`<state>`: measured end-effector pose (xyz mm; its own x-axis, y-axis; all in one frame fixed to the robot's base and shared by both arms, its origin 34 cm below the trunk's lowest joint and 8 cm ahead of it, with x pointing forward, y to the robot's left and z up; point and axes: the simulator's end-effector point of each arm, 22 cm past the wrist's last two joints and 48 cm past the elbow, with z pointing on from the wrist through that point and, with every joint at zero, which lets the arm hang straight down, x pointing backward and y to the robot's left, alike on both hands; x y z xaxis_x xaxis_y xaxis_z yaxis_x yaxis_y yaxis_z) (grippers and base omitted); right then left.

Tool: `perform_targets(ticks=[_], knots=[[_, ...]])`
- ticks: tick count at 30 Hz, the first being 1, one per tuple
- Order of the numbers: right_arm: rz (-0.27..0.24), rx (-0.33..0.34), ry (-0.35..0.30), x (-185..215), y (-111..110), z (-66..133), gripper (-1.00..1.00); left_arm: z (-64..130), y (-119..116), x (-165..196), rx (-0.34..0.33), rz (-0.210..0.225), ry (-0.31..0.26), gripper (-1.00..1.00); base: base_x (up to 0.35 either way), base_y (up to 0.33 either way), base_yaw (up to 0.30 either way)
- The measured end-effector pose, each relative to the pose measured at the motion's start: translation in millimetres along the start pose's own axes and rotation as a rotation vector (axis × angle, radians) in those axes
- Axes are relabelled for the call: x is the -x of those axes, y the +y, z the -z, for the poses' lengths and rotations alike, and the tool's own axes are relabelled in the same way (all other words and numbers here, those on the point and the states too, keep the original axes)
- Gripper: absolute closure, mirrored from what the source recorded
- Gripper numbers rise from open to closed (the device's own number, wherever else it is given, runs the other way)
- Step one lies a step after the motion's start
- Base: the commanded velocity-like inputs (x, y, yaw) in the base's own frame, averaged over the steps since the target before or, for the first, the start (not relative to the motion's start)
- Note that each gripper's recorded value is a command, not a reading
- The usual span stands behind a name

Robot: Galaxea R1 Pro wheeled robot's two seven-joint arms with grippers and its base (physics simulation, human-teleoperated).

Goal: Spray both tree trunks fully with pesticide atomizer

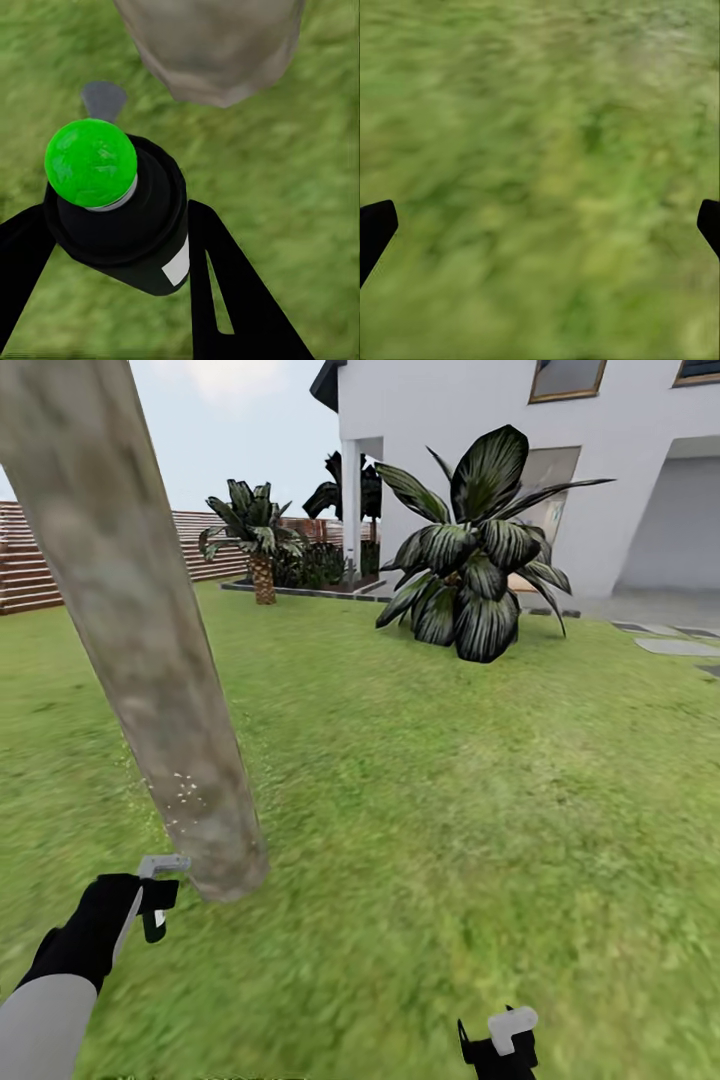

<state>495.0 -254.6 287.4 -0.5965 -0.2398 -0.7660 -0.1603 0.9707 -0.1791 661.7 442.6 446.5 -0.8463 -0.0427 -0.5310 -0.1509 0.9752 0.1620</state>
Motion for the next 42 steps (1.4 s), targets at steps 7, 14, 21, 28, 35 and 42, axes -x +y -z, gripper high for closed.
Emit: perform_targets(ticks=[7, 14, 21, 28, 35, 42], knots=[[0.000, 0.002, 0.006, -3, 1, -0.1, -1.00, -7.1, -6, 11, -0.013, -0.017, -0.089, 1.00, 0.081, -0.003, 0.224], [0.000, 0.001, 0.009, -4, 1, -0.1, -1.00, -9.7, -40, 5, -0.044, -0.054, -0.077, 1.00, 0.265, -0.131, 0.064], [0.000, 0.001, 0.009, -4, 1, -0.1, -1.00, -10.0, -35, 5, -0.034, -0.063, -0.075, 1.00, 0.218, -0.198, 0.000], [0.000, 0.001, 0.009, -4, 1, -0.1, -1.00, -9.7, -32, 5, -0.030, -0.062, -0.077, 1.00, 0.021, -0.263, 0.000], [-0.001, 0.002, 0.008, -4, 2, -0.2, -1.00, -9.8, -32, 5, -0.029, -0.060, -0.074, 1.00, 0.000, -0.270, 0.086], [-0.001, 0.002, 0.008, -4, 2, -0.1, -1.00, -10.1, -30, 3, -0.028, -0.058, -0.066, 1.00, 0.081, -0.267, 0.265]])
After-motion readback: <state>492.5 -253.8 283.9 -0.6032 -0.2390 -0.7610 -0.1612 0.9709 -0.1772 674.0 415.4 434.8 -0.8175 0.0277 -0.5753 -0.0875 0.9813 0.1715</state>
